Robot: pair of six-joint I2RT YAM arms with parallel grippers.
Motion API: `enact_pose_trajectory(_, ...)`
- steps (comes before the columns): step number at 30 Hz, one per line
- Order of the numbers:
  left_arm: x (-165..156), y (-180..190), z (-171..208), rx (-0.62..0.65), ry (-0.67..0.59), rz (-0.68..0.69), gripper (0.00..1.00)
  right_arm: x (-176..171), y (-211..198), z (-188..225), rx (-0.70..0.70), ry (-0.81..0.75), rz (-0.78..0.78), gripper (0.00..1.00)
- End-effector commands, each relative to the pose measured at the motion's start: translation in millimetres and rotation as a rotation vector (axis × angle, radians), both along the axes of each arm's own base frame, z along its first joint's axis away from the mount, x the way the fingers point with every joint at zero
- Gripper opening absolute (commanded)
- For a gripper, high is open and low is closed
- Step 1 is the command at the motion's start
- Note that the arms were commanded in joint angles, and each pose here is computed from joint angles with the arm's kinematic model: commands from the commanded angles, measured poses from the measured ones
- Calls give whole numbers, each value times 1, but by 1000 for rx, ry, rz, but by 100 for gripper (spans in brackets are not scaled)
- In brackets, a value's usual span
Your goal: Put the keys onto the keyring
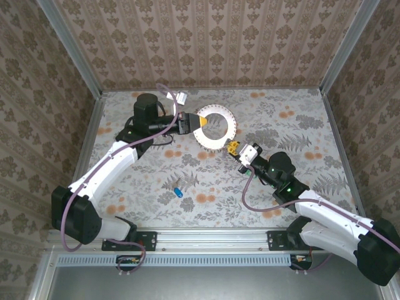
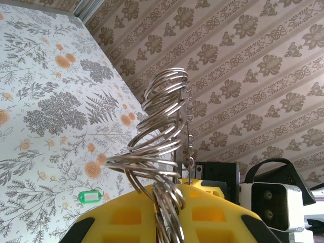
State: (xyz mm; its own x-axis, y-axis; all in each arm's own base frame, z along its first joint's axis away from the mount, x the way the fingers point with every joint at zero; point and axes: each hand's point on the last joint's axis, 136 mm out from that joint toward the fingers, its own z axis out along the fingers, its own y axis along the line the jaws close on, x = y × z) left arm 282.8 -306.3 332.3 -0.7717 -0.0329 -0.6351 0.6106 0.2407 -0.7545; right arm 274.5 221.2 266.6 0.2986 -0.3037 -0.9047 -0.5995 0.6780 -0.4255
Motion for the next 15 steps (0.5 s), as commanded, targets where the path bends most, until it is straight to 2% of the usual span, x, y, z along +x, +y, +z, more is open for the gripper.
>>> enact_pose_trajectory(1, -5, 0, 11, -20, -41, 0, 0, 4, -5, 21, 67, -32, -37, 0)
enact_pose_trajectory(10, 23, 9, -32, -15, 111, 166, 0, 7, -10, 30, 151, 72, -49, 0)
enact_pose_trajectory(15, 29, 7, -51, -47, 205, 189, 0, 10, -12, 34, 201, 104, -37, 0)
